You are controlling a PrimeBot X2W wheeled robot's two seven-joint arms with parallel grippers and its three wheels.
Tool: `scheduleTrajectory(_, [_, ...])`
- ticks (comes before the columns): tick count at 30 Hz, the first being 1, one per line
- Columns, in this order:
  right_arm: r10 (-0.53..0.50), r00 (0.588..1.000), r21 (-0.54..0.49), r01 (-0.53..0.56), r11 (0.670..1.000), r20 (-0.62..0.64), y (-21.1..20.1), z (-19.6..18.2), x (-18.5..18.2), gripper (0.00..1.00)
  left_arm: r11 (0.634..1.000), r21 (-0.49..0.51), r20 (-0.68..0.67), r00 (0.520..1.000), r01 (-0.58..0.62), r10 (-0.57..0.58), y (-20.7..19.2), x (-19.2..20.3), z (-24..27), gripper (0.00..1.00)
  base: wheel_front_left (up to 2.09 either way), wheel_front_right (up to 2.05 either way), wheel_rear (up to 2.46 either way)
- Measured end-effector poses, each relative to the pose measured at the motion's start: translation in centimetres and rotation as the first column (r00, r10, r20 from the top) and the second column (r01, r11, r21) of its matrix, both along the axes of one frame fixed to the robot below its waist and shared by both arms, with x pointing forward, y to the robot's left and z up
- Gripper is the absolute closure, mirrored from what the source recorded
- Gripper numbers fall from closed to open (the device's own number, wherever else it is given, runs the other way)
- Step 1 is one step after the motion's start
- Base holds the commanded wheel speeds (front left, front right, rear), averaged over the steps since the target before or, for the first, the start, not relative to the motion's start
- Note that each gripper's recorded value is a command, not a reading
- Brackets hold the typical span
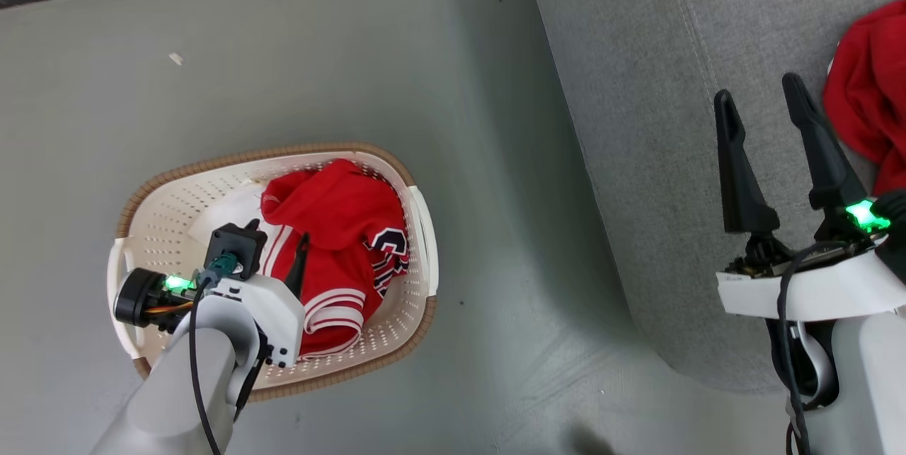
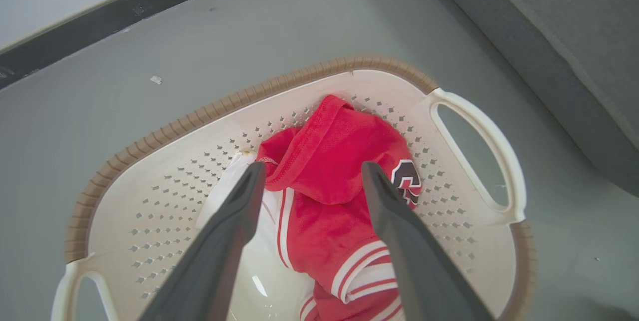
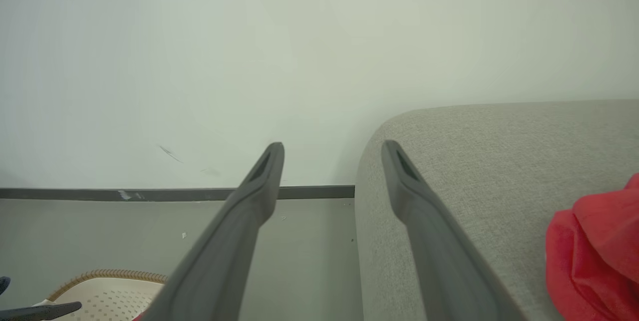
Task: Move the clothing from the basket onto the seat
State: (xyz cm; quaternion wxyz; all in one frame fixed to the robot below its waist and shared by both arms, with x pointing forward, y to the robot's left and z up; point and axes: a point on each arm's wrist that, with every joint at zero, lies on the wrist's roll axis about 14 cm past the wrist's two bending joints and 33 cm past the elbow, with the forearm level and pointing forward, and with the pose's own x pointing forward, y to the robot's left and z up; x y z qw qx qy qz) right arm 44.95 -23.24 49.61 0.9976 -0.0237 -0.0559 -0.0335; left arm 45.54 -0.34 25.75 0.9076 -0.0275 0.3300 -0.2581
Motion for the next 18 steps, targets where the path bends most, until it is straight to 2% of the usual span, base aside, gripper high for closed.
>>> scheduleTrajectory(18, [-0.018,0.999,-0.023,0.017,1.000,-0.034,-1.3,-2.3,2.4,0.00,0.999,0.040,-0.132,0.991,-0.007,0.012,0.0,1.4,-7.6,0.00,0.00,0.00,0.00])
